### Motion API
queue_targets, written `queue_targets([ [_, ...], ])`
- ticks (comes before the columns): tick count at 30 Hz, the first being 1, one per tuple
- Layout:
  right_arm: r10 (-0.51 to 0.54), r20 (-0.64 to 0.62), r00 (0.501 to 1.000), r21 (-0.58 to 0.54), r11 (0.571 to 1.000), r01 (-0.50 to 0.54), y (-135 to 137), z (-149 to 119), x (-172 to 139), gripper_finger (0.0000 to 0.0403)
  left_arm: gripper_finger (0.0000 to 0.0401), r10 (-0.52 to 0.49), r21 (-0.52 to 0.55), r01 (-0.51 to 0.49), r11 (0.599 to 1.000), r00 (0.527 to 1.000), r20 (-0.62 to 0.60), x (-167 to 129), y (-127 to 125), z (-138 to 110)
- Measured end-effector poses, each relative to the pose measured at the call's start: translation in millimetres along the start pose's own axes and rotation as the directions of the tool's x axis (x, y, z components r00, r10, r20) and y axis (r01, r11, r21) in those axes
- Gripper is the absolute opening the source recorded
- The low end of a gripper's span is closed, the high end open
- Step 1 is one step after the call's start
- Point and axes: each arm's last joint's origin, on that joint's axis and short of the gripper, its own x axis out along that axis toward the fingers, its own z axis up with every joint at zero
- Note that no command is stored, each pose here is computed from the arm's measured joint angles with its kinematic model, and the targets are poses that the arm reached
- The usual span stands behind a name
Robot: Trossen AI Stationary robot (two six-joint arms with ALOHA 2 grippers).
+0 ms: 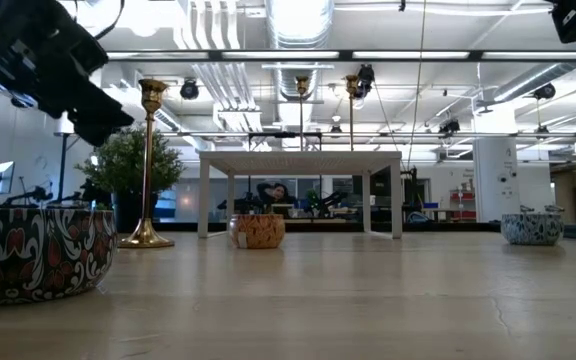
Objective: Pick & Place candle stick holders
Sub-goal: Put the golden candle holder on the shelf aligned with the other golden candle holder
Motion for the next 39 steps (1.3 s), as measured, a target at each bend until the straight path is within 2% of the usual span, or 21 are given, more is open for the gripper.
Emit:
queue_targets([
  [9, -0.044, 0.011, 0.999, 0.001, 0.999, 0.044, -1, 0, 0, 0.0027, 0.0147, -0.016, -0.011, 0.017, 1.000, 0.995, 0.101, 13, 6, -12],
  [23, -0.041, 0.030, 0.999, 0.004, 0.999, 0.041, -1, 2, 0, 0.0027, 0.0147, -0.026, 0.011, 0.025, 1.000, 0.990, 0.136, 19, 7, -9],
  [28, -0.042, 0.031, 0.999, 0.004, 0.999, 0.042, -1, 2, 0, 0.0027, 0.0147, -0.030, -0.005, 0.031, 1.000, 0.993, 0.112, 24, 9, -10],
  [39, -0.118, 0.046, 0.992, 0.006, 0.993, 0.118, -3, 3, -1, 0.0027, 0.0145, -0.049, 0.005, 0.048, 0.999, 0.992, 0.113, 32, 10, -6],
])
